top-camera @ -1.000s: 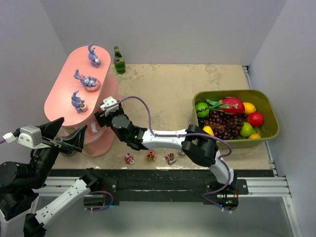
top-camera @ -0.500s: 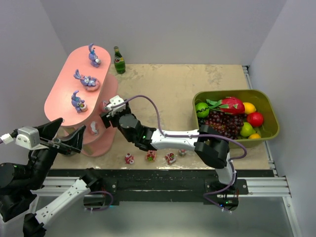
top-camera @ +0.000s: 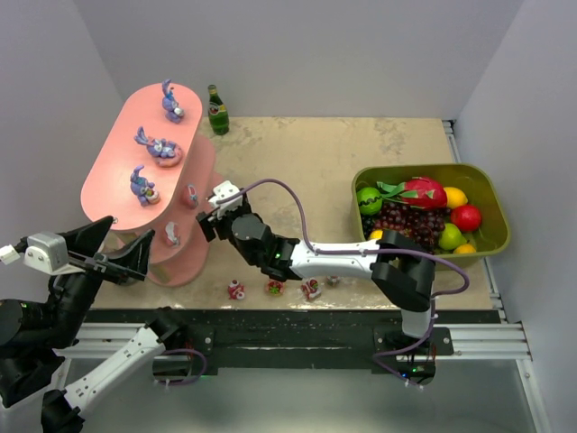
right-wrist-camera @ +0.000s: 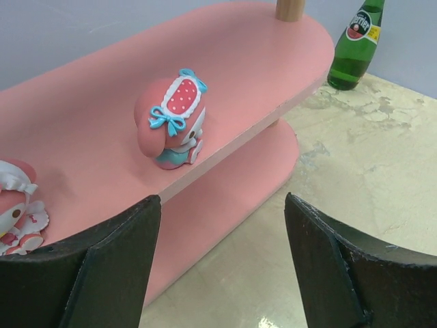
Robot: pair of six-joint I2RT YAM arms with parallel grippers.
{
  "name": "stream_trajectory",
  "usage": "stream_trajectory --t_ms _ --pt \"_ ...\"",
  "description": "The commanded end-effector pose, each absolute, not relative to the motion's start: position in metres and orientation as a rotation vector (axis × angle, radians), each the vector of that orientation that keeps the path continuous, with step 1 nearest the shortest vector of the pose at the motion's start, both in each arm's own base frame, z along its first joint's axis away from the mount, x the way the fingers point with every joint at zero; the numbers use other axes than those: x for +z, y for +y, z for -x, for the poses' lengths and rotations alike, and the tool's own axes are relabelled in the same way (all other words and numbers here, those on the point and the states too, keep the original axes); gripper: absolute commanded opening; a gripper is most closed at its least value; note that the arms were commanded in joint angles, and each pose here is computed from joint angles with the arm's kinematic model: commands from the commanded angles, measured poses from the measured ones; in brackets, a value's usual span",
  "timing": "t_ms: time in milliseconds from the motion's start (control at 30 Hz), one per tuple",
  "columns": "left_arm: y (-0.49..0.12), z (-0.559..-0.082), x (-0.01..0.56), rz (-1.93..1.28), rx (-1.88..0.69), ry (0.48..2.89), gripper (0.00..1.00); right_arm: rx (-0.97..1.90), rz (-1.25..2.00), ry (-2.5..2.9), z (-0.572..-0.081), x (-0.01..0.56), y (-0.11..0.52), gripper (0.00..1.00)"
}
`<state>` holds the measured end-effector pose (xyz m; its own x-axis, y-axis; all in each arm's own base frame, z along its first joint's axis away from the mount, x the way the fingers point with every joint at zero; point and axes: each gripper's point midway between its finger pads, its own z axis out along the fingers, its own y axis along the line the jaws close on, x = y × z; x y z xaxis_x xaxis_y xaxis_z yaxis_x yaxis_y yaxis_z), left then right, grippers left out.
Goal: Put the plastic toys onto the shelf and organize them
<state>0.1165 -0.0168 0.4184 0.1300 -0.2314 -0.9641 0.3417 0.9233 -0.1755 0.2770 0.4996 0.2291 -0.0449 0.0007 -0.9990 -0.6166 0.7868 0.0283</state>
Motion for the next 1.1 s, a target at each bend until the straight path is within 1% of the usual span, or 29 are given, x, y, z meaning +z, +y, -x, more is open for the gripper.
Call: stream_trajectory --t_ms 0,367,667,1067 --pt "-0.016 -0.115 0.427 -0.077 -0.435 1.365 0.99 0.555 0.422 1.504 -0.283 0.261 0.5 0.75" --pt "-0.016 -0.116 0.425 -0.078 -0.431 1.37 0.99 0.522 0.408 1.497 -0.299 0.262 0.512 0.72" --pt "-0.014 -0.114 0.424 -0.072 -0.431 1.368 0.99 0.522 0.428 1.488 -0.302 0.259 0.524 0.71" --pt "-0.012 -0.113 0.425 -0.069 -0.426 1.366 1.0 0.512 0.397 1.503 -0.297 0.261 0.498 0.69"
